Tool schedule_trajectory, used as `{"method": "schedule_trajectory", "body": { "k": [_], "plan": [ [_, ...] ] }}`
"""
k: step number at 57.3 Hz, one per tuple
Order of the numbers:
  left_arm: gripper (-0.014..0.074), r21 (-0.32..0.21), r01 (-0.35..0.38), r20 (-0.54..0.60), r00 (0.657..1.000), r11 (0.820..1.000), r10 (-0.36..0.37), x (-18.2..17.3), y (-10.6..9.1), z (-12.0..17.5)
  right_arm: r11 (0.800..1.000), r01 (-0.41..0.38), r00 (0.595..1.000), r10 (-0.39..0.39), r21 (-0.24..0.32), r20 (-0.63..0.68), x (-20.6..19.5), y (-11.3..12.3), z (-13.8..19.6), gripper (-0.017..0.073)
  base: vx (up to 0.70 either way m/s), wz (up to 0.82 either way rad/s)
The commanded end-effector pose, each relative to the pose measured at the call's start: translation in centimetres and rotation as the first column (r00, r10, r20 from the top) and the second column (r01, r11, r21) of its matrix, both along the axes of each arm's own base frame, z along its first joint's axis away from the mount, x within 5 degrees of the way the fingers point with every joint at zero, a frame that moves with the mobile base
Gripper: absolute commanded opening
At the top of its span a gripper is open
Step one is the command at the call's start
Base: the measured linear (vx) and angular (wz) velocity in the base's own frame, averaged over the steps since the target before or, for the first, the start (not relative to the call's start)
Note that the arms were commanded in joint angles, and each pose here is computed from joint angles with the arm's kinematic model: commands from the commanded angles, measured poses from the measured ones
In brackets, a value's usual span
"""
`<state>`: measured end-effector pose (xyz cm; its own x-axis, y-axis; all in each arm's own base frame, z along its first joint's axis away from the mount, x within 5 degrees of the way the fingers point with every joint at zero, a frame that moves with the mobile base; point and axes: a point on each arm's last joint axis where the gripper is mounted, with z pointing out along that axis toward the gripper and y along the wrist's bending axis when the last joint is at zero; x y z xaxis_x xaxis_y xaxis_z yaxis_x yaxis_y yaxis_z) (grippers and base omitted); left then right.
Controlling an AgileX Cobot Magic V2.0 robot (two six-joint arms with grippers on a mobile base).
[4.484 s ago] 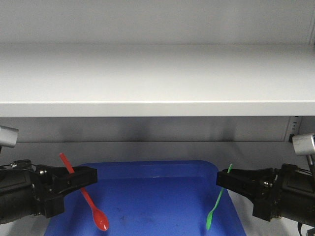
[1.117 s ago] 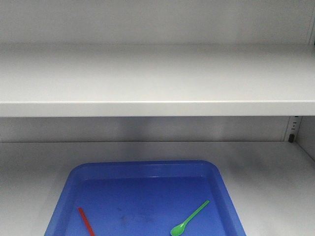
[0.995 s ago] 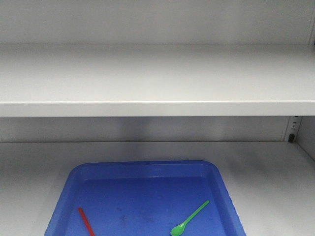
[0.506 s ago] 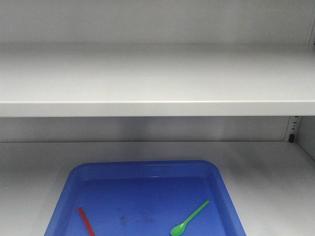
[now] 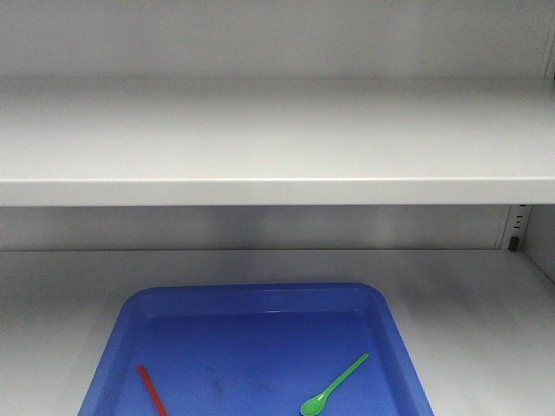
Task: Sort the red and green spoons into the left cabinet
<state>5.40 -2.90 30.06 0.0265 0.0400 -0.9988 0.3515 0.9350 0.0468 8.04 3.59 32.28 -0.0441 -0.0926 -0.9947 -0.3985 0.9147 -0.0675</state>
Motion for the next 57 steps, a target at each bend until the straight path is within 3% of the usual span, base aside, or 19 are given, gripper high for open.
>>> {"method": "schedule_trajectory", "body": {
  "k": [1,6,9,14,19,32,42,57],
  "plan": [
    [-0.0001,-0.095,-0.118,0.084,0.989,0.989,0.126,-0.6,1.1,1.0,0.999,0.025,0.999,-0.027,0.044,0.037,0.1,-0.2,1.1,-0.0003,0.00,0.00],
    [-0.0001,-0.171,-0.193,0.129,0.968,0.966,0.216,-1.5,1.9,-0.2,0.999,0.025,0.999,-0.027,0.044,0.037,0.1,-0.2,1.1,-0.0003,0.00,0.00],
    [-0.0001,-0.190,-0.214,0.138,0.960,0.958,0.242,-1.8,2.1,-1.1,0.999,0.025,0.999,-0.027,0.044,0.037,0.1,-0.2,1.1,-0.0003,0.00,0.00],
    [-0.0001,-0.204,-0.241,0.124,0.955,0.949,0.269,-1.8,2.3,-3.1,0.999,0.025,0.999,-0.027,0.044,0.037,0.1,-0.2,1.1,-0.0003,0.00,0.00],
    [-0.0001,-0.190,-0.275,0.043,0.957,0.942,0.288,-0.9,2.5,-5.4,0.999,0.027,0.999,-0.028,0.045,0.040,0.1,-0.2,1.1,-0.0003,0.00,0.00],
    [-0.0001,-0.296,-0.297,0.077,0.940,0.908,0.333,0.1,2.9,-9.1,0.999,0.026,0.999,-0.028,0.045,0.037,0.1,-0.2,1.1,-0.0003,0.00,0.00],
    [-0.0001,-0.201,-0.305,0.111,0.937,0.931,0.331,0.1,2.8,-9.1,0.999,0.026,0.999,-0.028,0.045,0.037,0.1,-0.2,1.1,-0.0003,0.00,0.00],
    [-0.0001,-0.194,-0.308,0.088,0.940,0.931,0.330,0.1,2.8,-9.3,0.999,0.026,0.999,-0.028,0.045,0.037,0.1,-0.2,1.1,-0.0003,0.00,0.00]
  ]
}}
